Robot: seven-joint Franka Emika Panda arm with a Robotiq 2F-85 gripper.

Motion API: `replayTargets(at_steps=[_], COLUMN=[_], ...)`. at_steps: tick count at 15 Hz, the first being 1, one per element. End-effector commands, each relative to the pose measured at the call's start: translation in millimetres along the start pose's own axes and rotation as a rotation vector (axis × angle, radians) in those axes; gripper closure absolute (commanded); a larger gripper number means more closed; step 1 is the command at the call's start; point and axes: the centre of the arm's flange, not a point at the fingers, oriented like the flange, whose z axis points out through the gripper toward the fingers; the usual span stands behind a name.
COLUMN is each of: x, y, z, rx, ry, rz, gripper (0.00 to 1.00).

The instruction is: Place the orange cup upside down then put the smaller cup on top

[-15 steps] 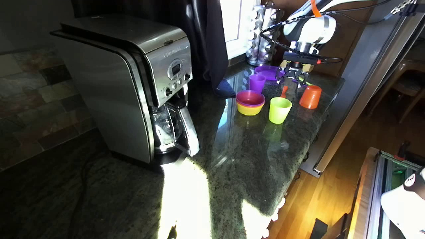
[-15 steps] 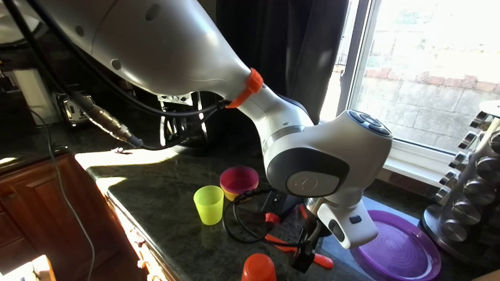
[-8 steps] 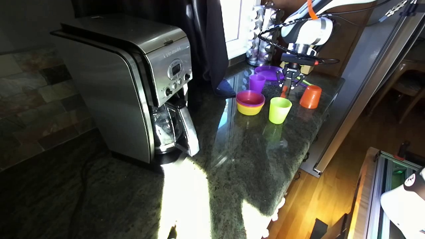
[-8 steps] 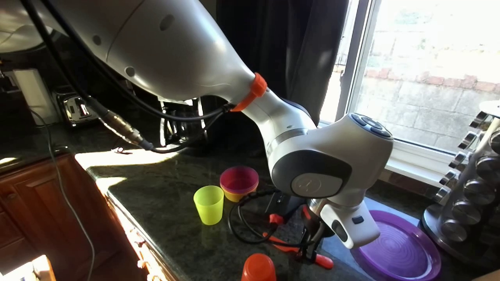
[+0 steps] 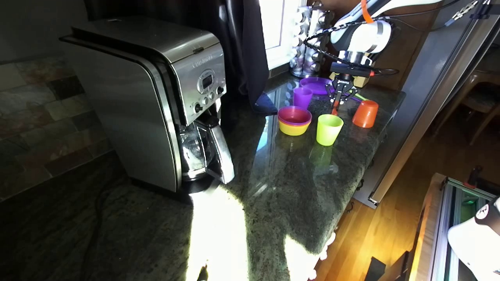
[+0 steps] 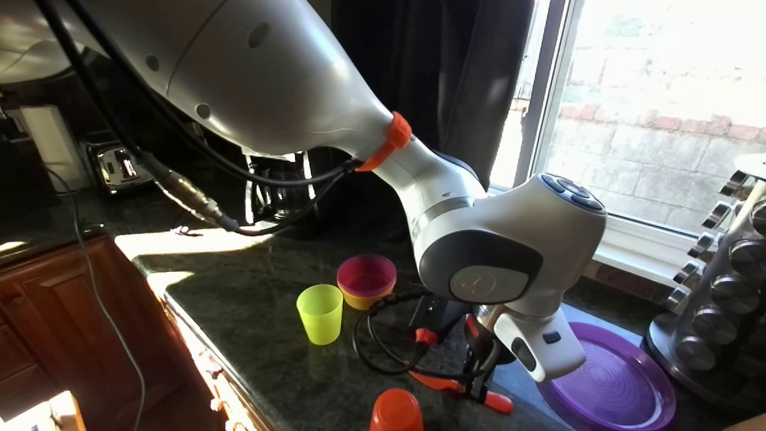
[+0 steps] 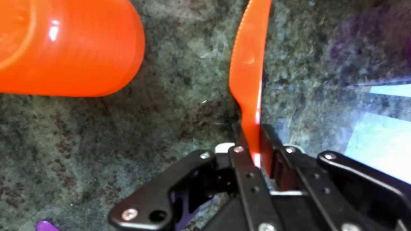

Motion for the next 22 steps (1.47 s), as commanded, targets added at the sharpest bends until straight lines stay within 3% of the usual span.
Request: replayTargets(at_steps=[1, 2, 5, 6, 7, 8, 10, 12, 13, 15, 22], x=[6, 5, 5, 5, 5, 5, 6, 6, 6, 9, 7], y=[-1, -2, -3, -3, -4, -4, -4, -5, -5, -3, 4], z=[6, 7, 8, 8, 9, 9, 9, 11, 11, 12, -4], rx=[0.013, 0.012, 0.005, 0.004, 0.003, 0.002, -0.001, -0.007, -0.01, -0.02, -0.013], ry=[-0.011, -0.012, -0.01, -0.01, -0.009, -0.009, -0.009, -0.006, -0.004, -0.013, -0.069], rz=[0.007, 0.006, 0.005, 0.004, 0.004, 0.003, 0.003, 0.004, 0.006, 0.012, 0.005], gripper=[0.8, 0.57, 0.53, 0.7, 0.76, 0.64, 0.57, 0.82, 0.84, 0.99, 0.96])
